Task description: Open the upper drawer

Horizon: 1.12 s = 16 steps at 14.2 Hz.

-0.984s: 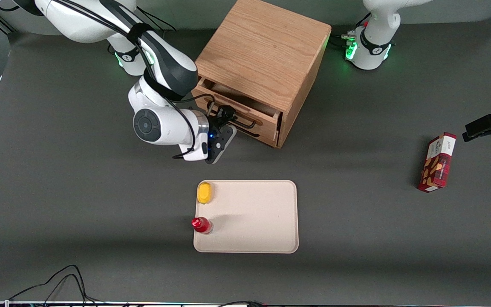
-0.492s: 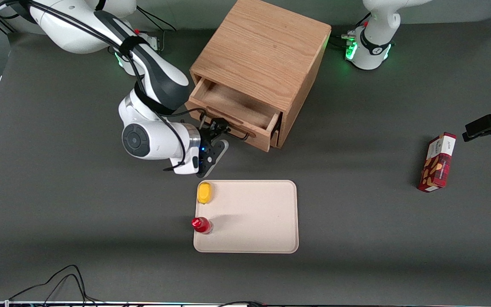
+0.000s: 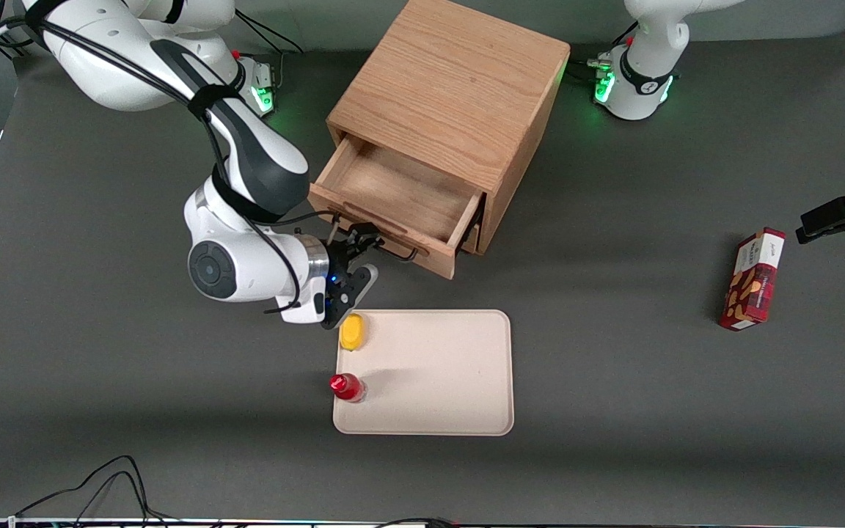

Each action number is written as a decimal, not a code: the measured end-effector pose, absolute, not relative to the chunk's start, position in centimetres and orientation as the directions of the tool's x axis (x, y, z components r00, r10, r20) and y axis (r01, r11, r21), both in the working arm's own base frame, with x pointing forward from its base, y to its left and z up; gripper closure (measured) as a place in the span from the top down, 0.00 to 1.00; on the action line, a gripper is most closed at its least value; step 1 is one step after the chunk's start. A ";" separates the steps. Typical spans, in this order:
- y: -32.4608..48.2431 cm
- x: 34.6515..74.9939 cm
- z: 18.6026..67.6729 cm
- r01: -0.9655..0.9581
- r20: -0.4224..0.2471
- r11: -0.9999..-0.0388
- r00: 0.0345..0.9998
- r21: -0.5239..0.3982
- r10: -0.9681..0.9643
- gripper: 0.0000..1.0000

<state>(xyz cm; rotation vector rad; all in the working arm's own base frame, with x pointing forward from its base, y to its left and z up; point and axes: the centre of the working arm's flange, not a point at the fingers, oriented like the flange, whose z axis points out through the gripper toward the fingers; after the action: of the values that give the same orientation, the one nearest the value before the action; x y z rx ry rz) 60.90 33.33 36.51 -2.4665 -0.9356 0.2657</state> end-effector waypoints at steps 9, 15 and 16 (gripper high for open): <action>30.2 65.3 36.2 0.541 -0.022 -0.668 0.768 -0.510 0.640 1.00; 27.8 68.3 35.9 0.518 0.001 -0.694 0.802 -0.500 0.597 1.00; 27.5 68.7 35.9 0.515 0.006 -0.697 0.807 -0.499 0.591 1.00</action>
<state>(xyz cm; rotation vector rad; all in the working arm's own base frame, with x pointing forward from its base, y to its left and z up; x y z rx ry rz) 68.71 27.46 35.86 -2.5037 -0.8213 0.2113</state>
